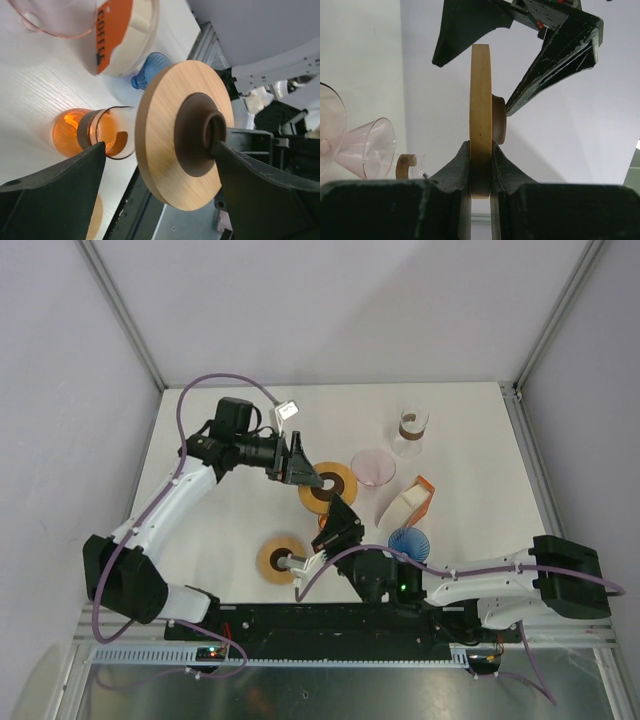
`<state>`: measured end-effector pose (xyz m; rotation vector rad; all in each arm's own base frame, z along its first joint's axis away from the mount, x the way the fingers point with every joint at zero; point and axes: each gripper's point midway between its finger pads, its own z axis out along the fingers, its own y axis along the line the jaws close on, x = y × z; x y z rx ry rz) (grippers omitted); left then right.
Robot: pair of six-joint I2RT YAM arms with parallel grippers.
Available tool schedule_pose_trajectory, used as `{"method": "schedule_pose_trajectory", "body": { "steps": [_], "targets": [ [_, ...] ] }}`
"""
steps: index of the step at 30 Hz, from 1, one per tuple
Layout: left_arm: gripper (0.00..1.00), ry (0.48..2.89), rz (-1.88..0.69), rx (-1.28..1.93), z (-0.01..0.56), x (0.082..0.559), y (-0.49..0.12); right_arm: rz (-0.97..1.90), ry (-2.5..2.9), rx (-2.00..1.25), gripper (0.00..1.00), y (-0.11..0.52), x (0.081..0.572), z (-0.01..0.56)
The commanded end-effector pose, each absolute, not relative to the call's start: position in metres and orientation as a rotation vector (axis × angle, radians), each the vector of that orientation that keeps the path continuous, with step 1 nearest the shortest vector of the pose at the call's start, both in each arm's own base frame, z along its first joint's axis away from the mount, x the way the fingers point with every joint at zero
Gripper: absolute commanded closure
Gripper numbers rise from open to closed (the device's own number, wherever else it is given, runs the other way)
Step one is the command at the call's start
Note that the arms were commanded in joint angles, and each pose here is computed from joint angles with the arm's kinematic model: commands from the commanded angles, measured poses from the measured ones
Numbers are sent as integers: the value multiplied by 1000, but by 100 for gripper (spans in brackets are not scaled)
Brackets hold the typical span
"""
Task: Place the coffee filter in the dripper
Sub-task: Adjust the dripper holder.
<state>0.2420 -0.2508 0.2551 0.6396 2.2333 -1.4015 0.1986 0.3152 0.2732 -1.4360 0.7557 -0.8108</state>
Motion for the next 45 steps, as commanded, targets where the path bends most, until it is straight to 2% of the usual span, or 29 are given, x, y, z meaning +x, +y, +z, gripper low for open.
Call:
{"method": "schedule_pose_trajectory", "body": {
  "steps": [1, 5, 7, 11, 15, 17, 23, 28, 37, 43, 45],
  "targets": [
    [14, 2195, -1583, 658, 269, 229, -260, -812, 744, -1303, 100, 312, 198, 304],
    [51, 2172, -1621, 667, 276, 225, -261, -801, 775, -1287, 100, 307, 203, 303],
    [58, 2162, -1645, 668, 279, 224, -260, -789, 792, -1286, 100, 304, 205, 302],
    [54, 2144, -1689, 646, 286, 229, -255, -768, 817, -1292, 100, 300, 206, 299],
    [63, 2146, -1762, 636, 285, 229, -253, -771, 827, -1275, 100, 298, 208, 301],
    [63, 2136, -1796, 644, 288, 228, -253, -773, 835, -1274, 100, 297, 210, 300],
    [41, 2087, -1816, 643, 303, 232, -245, -773, 850, -1276, 100, 295, 212, 297],
    [39, 2105, -1798, 606, 297, 237, -241, -774, 838, -1276, 100, 297, 212, 299],
    [48, 2166, -1775, 605, 278, 230, -252, -785, 817, -1266, 100, 301, 210, 302],
    [71, 2174, -1804, 622, 273, 226, -258, -777, 794, -1265, 100, 306, 207, 303],
    [88, 2169, -1813, 638, 273, 222, -260, -769, 791, -1266, 100, 307, 208, 303]
  ]
}}
